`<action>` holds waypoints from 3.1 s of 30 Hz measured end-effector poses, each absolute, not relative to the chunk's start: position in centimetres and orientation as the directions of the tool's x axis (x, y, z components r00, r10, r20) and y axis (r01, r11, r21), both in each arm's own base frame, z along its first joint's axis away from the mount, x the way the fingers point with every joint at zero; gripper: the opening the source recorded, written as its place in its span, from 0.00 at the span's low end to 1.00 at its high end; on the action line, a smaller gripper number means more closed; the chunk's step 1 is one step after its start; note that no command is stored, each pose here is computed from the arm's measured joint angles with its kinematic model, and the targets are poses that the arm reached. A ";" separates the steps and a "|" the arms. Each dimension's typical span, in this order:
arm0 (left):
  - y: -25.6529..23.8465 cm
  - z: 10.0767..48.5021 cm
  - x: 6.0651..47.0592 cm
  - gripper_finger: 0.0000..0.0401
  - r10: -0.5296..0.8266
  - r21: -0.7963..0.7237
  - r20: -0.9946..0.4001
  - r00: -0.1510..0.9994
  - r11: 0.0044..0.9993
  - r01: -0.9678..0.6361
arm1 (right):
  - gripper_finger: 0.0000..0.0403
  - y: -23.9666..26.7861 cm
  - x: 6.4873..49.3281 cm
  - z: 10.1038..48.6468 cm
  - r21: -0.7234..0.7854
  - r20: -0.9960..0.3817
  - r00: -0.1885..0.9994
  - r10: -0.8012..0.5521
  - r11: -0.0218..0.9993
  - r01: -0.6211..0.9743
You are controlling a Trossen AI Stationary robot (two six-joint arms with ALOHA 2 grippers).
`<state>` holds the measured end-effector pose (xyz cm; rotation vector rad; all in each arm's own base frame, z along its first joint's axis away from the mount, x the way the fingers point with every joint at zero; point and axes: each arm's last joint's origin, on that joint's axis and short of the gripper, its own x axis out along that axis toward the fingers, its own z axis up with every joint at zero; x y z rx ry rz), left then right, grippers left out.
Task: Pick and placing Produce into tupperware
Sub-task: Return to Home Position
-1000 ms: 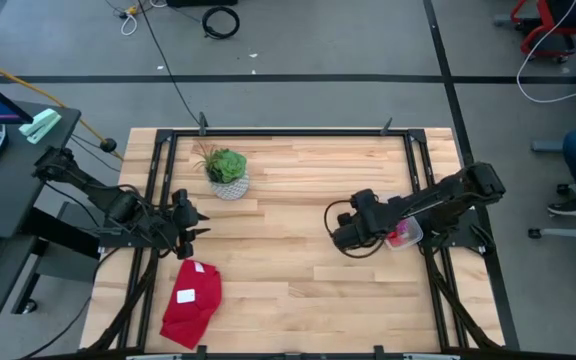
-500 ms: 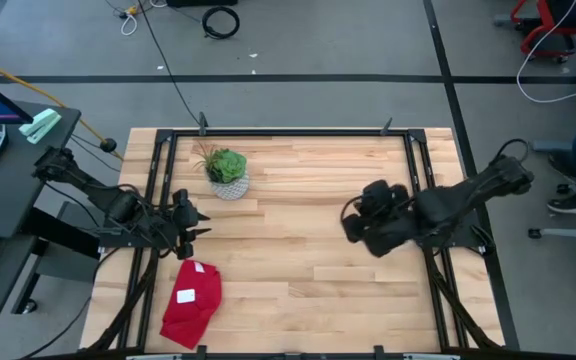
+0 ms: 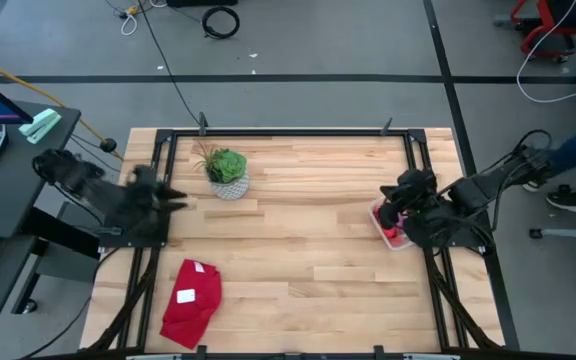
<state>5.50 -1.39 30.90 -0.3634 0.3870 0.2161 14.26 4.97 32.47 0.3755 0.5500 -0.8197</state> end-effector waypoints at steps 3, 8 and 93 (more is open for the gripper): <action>0.2 31.1 3.0 0.35 0.138 -0.363 -0.326 0.935 0.895 -0.258 | 0.01 4.5 12.5 29.0 0.155 -0.578 0.580 -0.573 0.621 0.768; 2.2 29.7 -0.2 0.36 0.122 -0.462 -0.181 0.976 0.866 -0.193 | 0.01 4.3 11.1 24.0 0.306 -0.469 0.715 -0.518 0.664 0.682; -5.1 17.1 8.0 0.37 -0.537 0.036 -0.115 0.836 0.838 0.544 | 0.01 1.1 11.7 17.9 0.149 -0.024 0.972 -0.235 0.960 0.236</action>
